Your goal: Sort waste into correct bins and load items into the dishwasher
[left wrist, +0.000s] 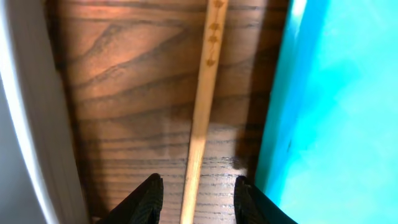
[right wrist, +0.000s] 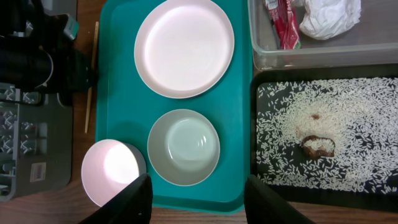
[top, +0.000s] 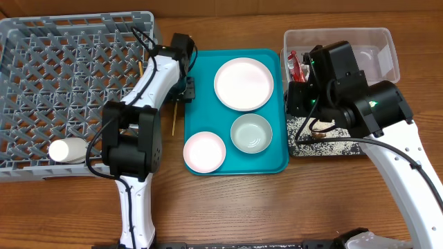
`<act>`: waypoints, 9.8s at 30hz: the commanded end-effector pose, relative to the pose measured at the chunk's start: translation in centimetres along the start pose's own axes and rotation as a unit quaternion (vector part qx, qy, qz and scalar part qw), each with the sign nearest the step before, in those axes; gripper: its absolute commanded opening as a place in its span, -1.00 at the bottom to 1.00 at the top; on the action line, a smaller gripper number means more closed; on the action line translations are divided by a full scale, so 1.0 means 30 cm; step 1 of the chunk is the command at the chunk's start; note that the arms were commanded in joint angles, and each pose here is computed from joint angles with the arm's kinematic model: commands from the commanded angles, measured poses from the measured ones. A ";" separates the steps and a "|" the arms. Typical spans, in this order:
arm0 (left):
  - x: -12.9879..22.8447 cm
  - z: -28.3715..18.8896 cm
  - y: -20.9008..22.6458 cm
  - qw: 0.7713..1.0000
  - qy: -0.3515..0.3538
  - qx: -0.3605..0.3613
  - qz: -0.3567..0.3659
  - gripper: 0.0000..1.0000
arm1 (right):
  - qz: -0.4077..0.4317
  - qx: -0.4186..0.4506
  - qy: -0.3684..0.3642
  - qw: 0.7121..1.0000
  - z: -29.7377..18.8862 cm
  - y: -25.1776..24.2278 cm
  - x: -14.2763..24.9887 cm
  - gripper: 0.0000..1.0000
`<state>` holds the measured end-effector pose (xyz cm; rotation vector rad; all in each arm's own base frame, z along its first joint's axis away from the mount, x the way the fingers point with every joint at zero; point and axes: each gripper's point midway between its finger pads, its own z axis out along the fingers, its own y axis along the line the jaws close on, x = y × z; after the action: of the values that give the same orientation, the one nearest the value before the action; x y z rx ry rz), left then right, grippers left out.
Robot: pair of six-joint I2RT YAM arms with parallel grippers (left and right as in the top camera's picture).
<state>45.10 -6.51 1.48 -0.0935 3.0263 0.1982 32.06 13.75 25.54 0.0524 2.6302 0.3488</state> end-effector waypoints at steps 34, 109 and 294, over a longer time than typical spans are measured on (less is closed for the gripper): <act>-0.049 -0.168 0.018 0.999 -0.002 0.038 0.000 -0.89 | 0.002 -0.006 -0.009 1.000 -0.013 0.006 -0.017 -0.02; 0.261 -0.569 -0.318 0.984 -0.051 0.170 0.032 0.29 | 0.002 -0.011 -0.019 1.000 -0.014 0.015 -0.033 0.93; 0.606 -0.108 -0.090 0.990 0.114 0.061 -0.052 -0.49 | 0.001 -0.014 -0.026 1.000 -0.014 0.020 -0.044 0.98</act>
<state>27.90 -9.50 2.79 -0.2761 3.2024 0.0706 32.70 14.07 26.01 0.0494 2.5971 0.3680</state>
